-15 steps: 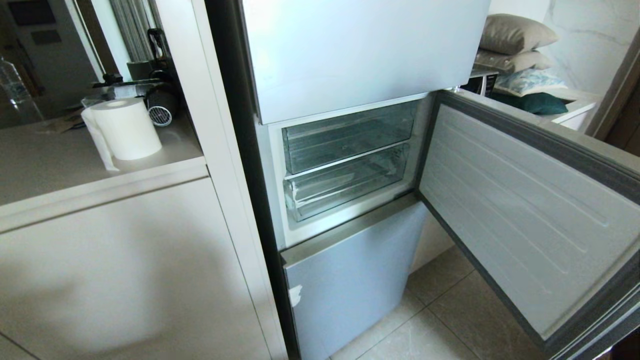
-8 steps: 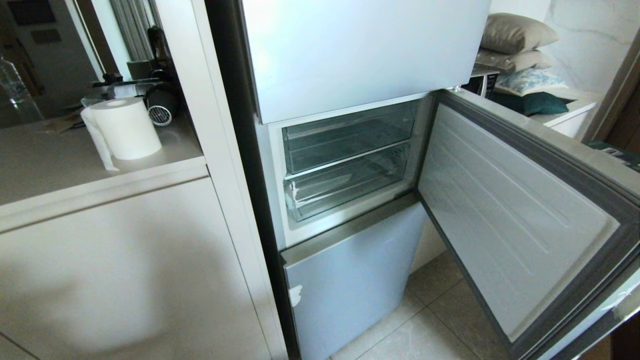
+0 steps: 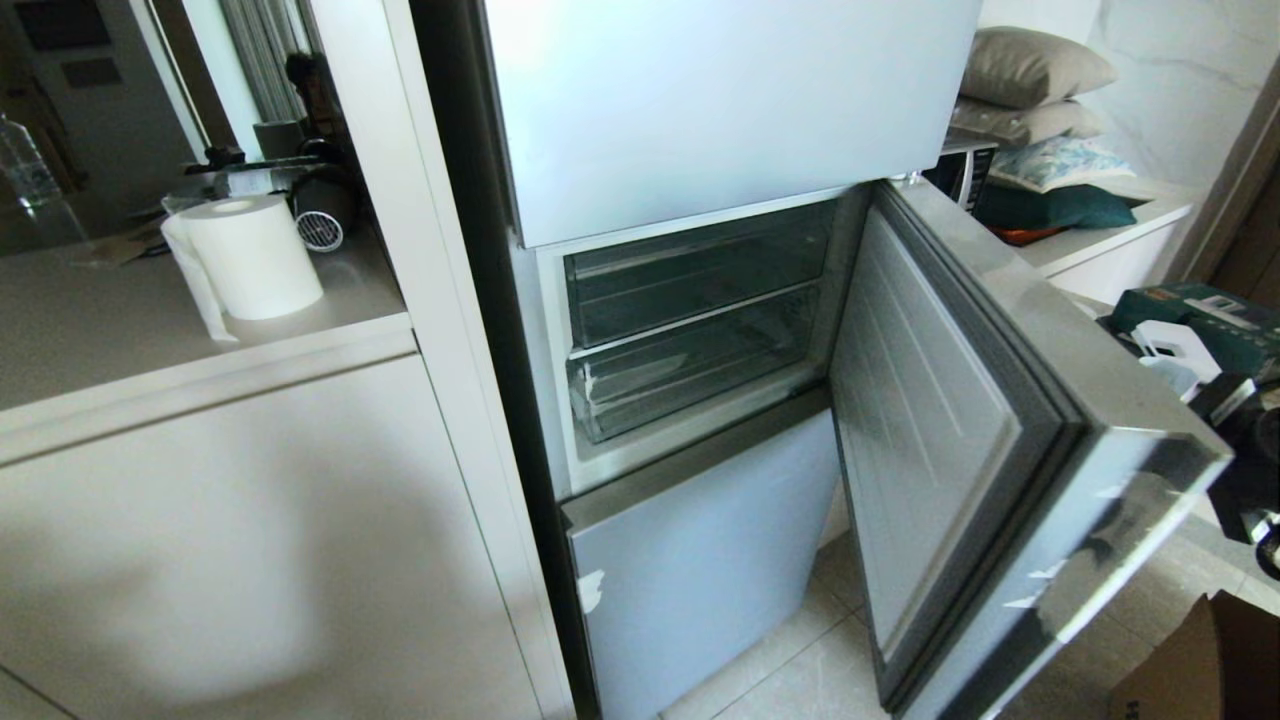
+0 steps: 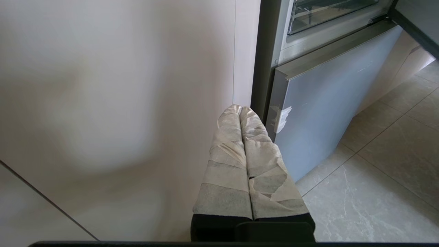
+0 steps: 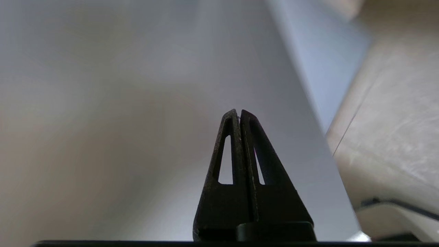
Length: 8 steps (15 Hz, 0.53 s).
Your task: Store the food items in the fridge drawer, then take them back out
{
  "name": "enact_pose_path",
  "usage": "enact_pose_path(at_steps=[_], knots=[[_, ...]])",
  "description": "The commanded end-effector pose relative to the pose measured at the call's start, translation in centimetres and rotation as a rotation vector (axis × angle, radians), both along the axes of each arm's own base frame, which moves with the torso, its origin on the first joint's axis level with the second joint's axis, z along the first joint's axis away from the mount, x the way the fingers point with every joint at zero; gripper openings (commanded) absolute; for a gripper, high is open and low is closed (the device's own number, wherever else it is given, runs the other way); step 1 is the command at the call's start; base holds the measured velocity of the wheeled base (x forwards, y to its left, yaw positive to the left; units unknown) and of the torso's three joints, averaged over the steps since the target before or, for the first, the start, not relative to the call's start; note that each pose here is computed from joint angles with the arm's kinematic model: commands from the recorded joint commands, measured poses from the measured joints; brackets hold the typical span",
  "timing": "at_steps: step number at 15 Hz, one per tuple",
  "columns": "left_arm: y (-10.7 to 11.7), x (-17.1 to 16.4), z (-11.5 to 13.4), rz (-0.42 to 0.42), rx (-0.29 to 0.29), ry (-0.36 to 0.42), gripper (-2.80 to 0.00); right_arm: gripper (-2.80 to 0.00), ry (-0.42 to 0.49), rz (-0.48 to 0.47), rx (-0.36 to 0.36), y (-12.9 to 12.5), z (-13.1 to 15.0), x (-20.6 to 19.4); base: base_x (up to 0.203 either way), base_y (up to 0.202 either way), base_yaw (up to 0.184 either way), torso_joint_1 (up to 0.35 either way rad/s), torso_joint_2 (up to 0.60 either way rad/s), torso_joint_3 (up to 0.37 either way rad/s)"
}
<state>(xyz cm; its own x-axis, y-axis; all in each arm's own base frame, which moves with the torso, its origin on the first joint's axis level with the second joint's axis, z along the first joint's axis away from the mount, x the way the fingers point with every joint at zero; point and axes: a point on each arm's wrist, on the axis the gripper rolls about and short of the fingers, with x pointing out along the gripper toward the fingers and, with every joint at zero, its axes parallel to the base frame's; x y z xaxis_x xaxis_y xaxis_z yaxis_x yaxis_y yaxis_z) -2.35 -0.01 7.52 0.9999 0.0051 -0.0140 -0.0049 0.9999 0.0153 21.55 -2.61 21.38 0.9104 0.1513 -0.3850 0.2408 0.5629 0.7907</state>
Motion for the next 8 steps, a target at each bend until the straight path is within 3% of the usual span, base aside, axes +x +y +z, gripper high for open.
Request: enact_pose_path(at_steps=[1,5,8], knots=[[0.0,0.0,0.0,0.002,0.0,0.001,-2.8,-2.8,-0.03,0.144,-0.018,3.6,0.8,0.4,0.0,0.0,0.0,0.0,0.0,0.0],[0.0,0.0,0.0,0.001,0.0,0.001,-2.8,-2.8,0.013,0.205,-0.115,10.4,-0.1,6.4,0.0,0.0,0.0,0.0,0.0,0.0],[0.0,0.0,0.0,-0.001,0.0,0.001,-2.8,-2.8,-0.001,0.278,-0.162,17.5,-1.4,11.5,0.0,0.0,0.0,0.0,0.0,0.0]])
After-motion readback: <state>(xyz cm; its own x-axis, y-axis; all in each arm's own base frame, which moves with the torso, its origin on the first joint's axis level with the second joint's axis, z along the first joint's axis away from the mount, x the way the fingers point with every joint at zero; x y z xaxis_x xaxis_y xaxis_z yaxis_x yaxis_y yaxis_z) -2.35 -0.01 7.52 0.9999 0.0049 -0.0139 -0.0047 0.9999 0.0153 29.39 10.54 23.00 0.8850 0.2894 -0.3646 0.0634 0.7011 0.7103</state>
